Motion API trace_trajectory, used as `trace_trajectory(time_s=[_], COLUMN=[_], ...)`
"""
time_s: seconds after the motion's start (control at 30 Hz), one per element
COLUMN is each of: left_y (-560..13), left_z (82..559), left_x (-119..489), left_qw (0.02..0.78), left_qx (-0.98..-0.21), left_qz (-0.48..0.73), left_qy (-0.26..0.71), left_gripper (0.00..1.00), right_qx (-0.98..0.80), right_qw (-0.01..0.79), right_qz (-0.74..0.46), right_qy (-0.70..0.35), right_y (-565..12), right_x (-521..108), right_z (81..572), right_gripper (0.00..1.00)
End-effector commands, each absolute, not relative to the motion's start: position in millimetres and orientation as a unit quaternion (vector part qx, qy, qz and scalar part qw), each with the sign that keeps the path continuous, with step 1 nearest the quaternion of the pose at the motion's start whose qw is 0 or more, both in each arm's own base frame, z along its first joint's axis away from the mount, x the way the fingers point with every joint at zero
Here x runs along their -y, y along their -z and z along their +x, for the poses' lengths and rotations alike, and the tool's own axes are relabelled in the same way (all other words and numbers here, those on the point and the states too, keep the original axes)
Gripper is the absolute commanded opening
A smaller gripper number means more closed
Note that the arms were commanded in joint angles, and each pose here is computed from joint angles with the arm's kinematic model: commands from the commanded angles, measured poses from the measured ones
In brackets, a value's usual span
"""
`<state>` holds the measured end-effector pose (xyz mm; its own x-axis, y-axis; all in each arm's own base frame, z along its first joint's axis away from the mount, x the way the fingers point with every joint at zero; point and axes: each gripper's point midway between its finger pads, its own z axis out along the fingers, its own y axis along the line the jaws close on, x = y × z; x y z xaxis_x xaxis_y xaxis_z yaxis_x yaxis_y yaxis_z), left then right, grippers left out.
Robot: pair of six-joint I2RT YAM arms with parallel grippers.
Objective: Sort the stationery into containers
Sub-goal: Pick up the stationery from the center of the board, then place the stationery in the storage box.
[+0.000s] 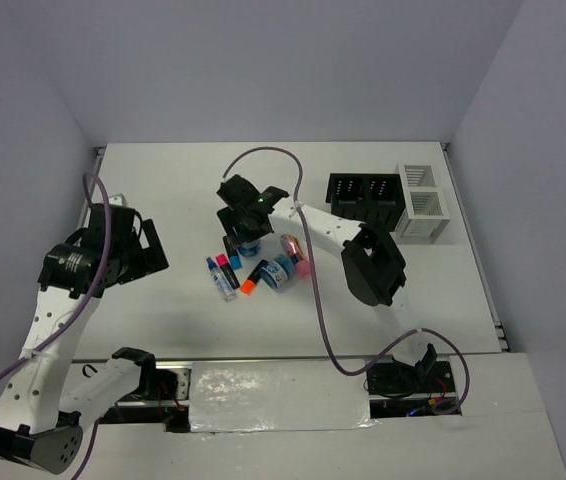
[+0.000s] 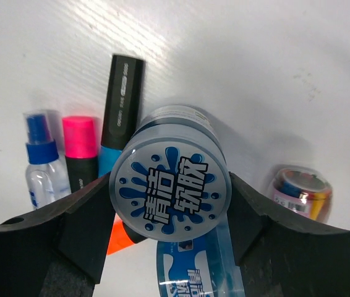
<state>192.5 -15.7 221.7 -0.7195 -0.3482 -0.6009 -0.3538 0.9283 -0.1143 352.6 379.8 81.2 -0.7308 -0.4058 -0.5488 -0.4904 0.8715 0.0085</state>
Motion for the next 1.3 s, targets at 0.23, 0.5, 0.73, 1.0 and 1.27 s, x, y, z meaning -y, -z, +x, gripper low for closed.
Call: trace_trajectory(time_s=[0.23, 0.5, 0.73, 1.0, 1.27], left_y=[-227, -224, -220, -214, -207], left_z=[210, 216, 225, 232, 236], left_x=[23, 31, 39, 47, 51], left_qw=[0.343, 0.347, 0.338, 0.338, 0.328], left_qx=[-0.923, -0.922, -0.925, -0.925, -0.928], left_qz=[-0.175, -0.17, -0.168, -0.162, -0.161], left_qy=[0.011, 0.031, 0.044, 0.064, 0.07], left_gripper=[0.99, 0.99, 0.99, 0.99, 0.99], right_qx=[-0.861, -0.886, -0.899, -0.912, -0.917], right_qw=[0.478, 0.455, 0.435, 0.407, 0.397], right_qz=[-0.107, -0.015, 0.015, 0.024, 0.022], right_qy=[-0.137, -0.086, -0.056, -0.049, -0.037], right_y=[-305, -282, -257, -219, -207], right_x=[-308, -187, -139, -116, -108], right_z=[415, 452, 464, 463, 458], right_gripper=[0.24, 0.23, 0.23, 0.23, 0.23])
